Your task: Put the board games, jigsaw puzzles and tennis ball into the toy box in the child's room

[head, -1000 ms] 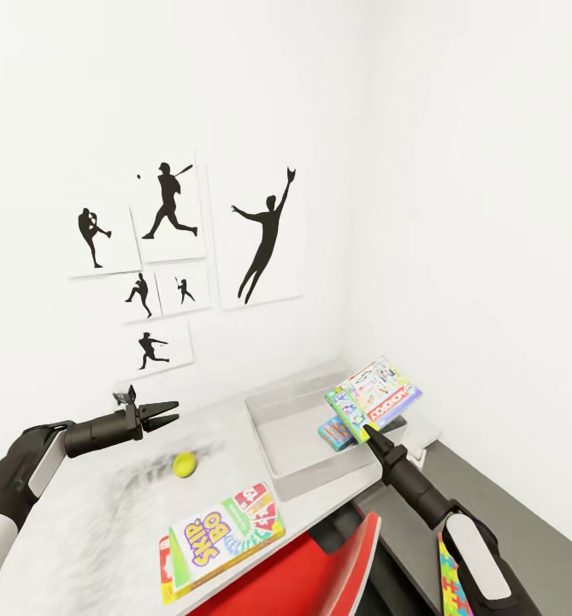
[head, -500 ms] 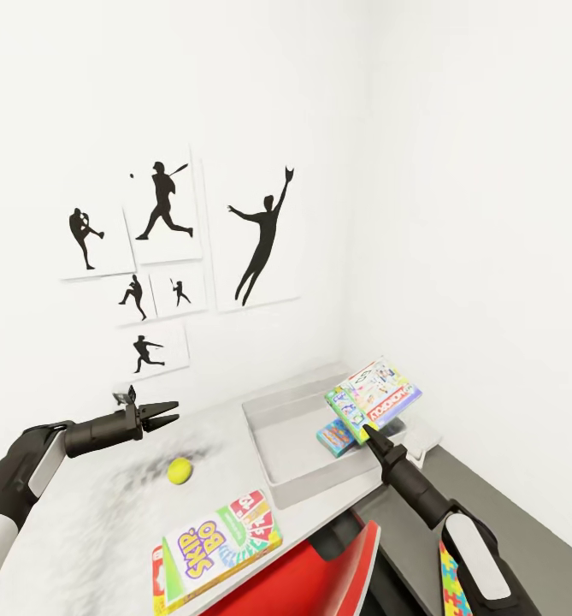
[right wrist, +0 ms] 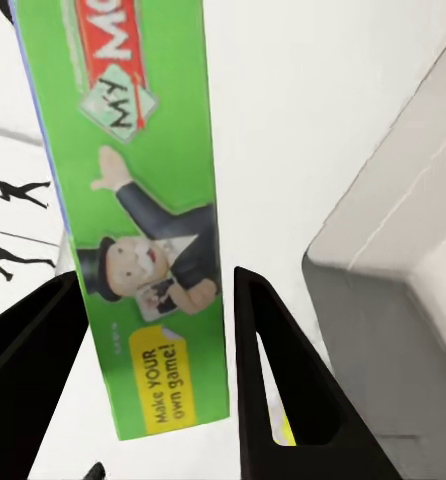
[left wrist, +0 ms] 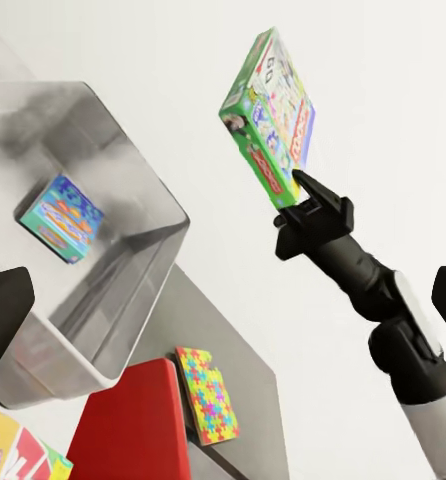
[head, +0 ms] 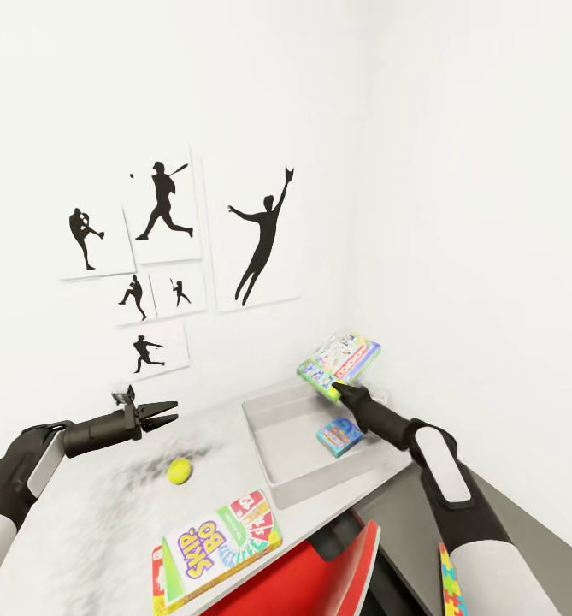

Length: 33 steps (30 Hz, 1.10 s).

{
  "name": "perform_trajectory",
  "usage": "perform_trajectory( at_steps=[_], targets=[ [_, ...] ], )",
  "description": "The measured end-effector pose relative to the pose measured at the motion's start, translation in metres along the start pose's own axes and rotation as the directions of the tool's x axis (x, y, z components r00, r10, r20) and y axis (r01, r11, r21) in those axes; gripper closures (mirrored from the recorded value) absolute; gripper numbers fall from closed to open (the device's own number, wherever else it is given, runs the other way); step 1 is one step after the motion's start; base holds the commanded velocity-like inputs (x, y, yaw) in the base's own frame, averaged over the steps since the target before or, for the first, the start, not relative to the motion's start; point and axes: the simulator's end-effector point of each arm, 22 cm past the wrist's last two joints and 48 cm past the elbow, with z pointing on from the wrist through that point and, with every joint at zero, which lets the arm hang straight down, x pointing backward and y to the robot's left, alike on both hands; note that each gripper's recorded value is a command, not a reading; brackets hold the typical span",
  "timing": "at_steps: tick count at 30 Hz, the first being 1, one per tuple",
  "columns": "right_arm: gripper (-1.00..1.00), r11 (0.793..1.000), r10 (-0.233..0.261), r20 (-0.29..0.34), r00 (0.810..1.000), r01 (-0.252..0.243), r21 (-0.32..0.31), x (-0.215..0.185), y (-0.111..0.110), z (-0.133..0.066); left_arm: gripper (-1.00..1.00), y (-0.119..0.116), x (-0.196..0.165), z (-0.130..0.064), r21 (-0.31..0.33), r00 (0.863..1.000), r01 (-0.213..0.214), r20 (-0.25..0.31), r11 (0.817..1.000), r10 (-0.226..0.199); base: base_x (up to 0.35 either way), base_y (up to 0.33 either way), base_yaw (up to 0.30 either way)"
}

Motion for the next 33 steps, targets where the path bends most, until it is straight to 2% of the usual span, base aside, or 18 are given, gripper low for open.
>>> perform_trajectory(
  at_steps=[2, 3, 4, 7, 8, 10, 11, 15, 17, 18, 19, 21, 25, 27, 30, 33],
  targets=[
    [1.0, 0.999, -0.023, -0.038, 0.999, 0.024, 0.027, -0.001, 0.017, 0.017, -1.0, 0.0, 0.0, 0.0, 0.0, 1.0, 0.001, 0.0, 1.0, -0.001, 0.0, 0.0, 0.0],
    [1.0, 0.999, -0.019, -0.049, 0.999, 0.021, 0.03, -0.002, 0.023, 0.022, -1.0, 0.0, 0.0, -0.001, 0.001, 1.0, 0.0, 0.001, 1.0, 0.0, 0.0, 0.0, 0.0],
    [1.0, 0.997, -0.027, -0.071, 0.997, 0.032, 0.066, -0.003, 0.023, 0.032, -1.0, 0.0, 0.0, -0.001, 0.0, 1.0, 0.001, 0.0, 1.0, -0.001, 0.0, 0.0, 0.0],
    [1.0, 0.99, -0.017, -0.12, 0.993, 0.033, 0.134, -0.014, 0.033, 0.058, -1.0, 0.0, -0.001, -0.001, 0.002, 1.0, 0.0, 0.001, 1.0, 0.0, 0.0, 0.0, 0.0],
    [1.0, 0.989, -0.011, -0.127, 0.992, 0.029, 0.145, -0.016, 0.034, 0.061, -1.0, -0.001, 0.0, -0.001, 0.003, 1.0, -0.001, 0.001, 1.0, 0.001, 0.0, 0.0, 0.0],
    [1.0, 0.978, 0.004, -0.161, 0.987, 0.03, 0.209, -0.02, 0.032, 0.073, -1.0, 0.0, 0.0, 0.0, 0.002, 1.0, 0.001, 0.0, 1.0, -0.001, 0.0, 0.0, 0.0],
    [1.0, 0.977, 0.01, -0.163, 0.987, 0.025, 0.213, -0.022, 0.034, 0.075, -1.0, -0.001, 0.0, -0.001, 0.002, 1.0, 0.0, 0.0, 1.0, 0.0, 0.0, 0.0, 0.0],
    [1.0, 0.944, 0.014, -0.196, 0.98, 0.051, 0.325, -0.022, 0.017, 0.075, -1.0, -0.001, 0.0, 0.0, 0.004, 1.0, 0.001, 0.0, 1.0, -0.001, 0.0, 0.0, 0.0],
    [1.0, 0.917, 0.015, -0.247, 0.969, 0.085, 0.39, -0.014, 0.005, 0.069, -1.0, -0.001, 0.0, 0.0, 0.005, 1.0, 0.002, -0.001, 1.0, -0.002, 0.0, 0.0, 0.0],
    [1.0, 0.913, 0.018, -0.261, 0.965, 0.091, 0.398, -0.011, 0.005, 0.068, -1.0, -0.001, 0.0, 0.0, 0.006, 1.0, 0.002, -0.001, 1.0, -0.002, 0.0, 0.0, 0.0],
    [1.0, 0.904, 0.015, -0.309, 0.951, 0.119, 0.41, -0.002, 0.009, 0.067, -1.0, -0.001, 0.0, 0.0, 0.006, 1.0, 0.002, -0.001, 1.0, -0.002, 0.0, 0.0, 0.0],
    [1.0, 0.898, 0.006, -0.368, 0.93, 0.157, 0.412, 0.007, 0.014, 0.064, -1.0, -0.001, 0.0, 0.0, 0.006, 1.0, 0.002, -0.001, 1.0, -0.002, 0.0, 0.0, 0.0],
    [1.0, 0.891, -0.005, -0.434, 0.901, 0.201, 0.407, 0.017, 0.016, 0.059, -1.0, -0.001, 0.0, 0.0, 0.005, 1.0, 0.001, 0.0, 1.0, -0.001, 0.0, 0.0, 0.0],
    [1.0, 0.885, -0.02, -0.443, 0.896, 0.222, 0.408, 0.019, 0.016, 0.058, -1.0, -0.001, 0.0, 0.0, 0.006, 1.0, 0.001, 0.0, 1.0, -0.001, 0.0, 0.0, 0.0],
    [1.0, 0.863, -0.065, -0.468, 0.882, 0.285, 0.416, 0.021, 0.012, 0.057, -1.0, -0.002, 0.0, 0.0, 0.007, 1.0, 0.0, 0.0, 1.0, 0.0, 0.0, 0.0, 0.0],
    [1.0, 0.852, -0.083, -0.476, 0.875, 0.31, 0.422, 0.02, 0.009, 0.055, -1.0, -0.002, 0.0, 0.0, 0.008, 1.0, -0.001, 0.0, 1.0, 0.001, 0.0, 0.0, 0.0]
  ],
)
